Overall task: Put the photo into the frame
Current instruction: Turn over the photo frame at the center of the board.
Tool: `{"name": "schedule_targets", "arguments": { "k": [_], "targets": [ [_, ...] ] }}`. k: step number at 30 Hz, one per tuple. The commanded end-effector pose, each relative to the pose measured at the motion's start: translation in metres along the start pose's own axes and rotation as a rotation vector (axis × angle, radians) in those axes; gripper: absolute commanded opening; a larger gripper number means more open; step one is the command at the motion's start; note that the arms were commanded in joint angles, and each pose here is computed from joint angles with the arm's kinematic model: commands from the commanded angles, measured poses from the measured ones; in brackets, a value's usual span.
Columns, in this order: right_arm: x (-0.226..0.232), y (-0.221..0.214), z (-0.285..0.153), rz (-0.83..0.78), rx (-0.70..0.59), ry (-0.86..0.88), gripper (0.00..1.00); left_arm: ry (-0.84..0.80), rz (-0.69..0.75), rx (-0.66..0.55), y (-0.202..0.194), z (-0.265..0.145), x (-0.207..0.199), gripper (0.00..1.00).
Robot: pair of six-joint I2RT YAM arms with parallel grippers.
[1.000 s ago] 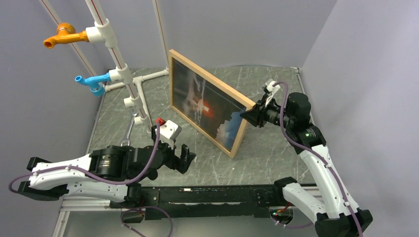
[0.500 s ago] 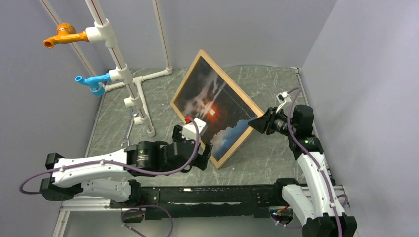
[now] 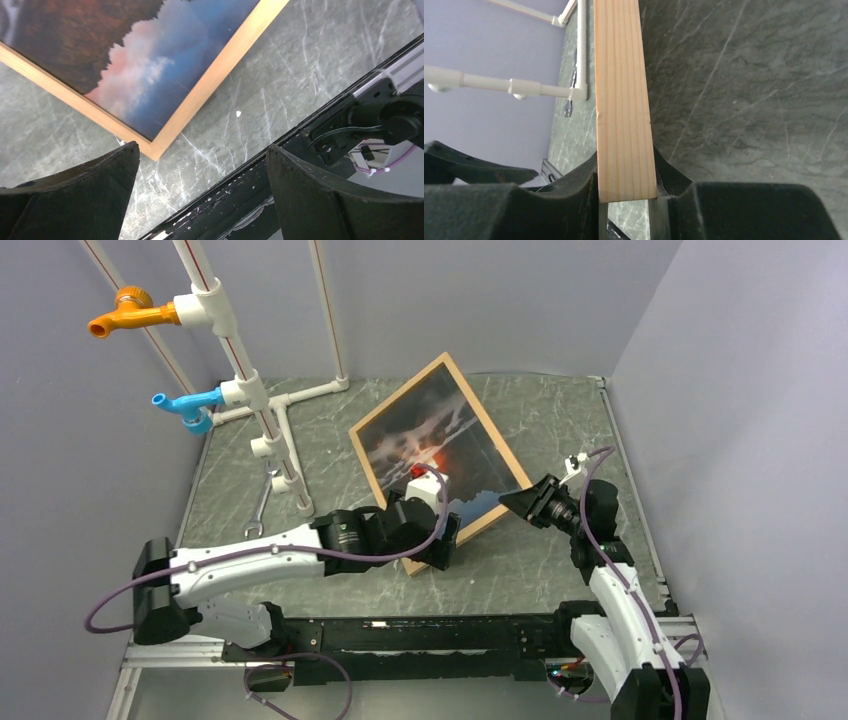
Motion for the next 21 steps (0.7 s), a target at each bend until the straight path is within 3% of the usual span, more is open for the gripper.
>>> {"name": "schedule_targets", "arguments": {
  "k": [1, 4, 7, 11, 17, 21],
  "targets": [
    [-0.054, 0.005, 0.013, -0.090, -0.114, -0.199, 0.00, -0.056, -0.028, 0.061, -0.004, 0.020, -0.008, 0.99],
    [-0.070, -0.001, 0.015, -0.079, -0.134, -0.211, 0.00, -0.032, -0.045, 0.111, -0.013, 0.030, -0.001, 0.99],
    [-0.082, -0.006, 0.014, -0.051, -0.184, -0.241, 0.20, 0.001, -0.075, 0.150, -0.024, 0.036, 0.010, 0.99],
    [-0.092, -0.008, 0.011, -0.015, -0.234, -0.284, 0.58, 0.048, -0.128, 0.188, -0.038, 0.040, 0.029, 0.99],
    [-0.094, -0.009, 0.011, -0.003, -0.218, -0.309, 0.86, 0.113, -0.177, 0.228, -0.053, 0.042, 0.057, 0.99],
    [-0.090, -0.005, 0.011, -0.005, -0.207, -0.325, 0.98, 0.138, -0.214, 0.241, -0.062, 0.041, 0.072, 0.99]
  ]
}}
Point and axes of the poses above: each gripper's point midway between its finger pads, its own z axis out along the fingers, its own x axis along the line the jaws close on, y = z × x, the point moved 7 cm from there along -z, back along the fingers, and after that the axes turned 15 degrees about z, right-handed, at the moved point
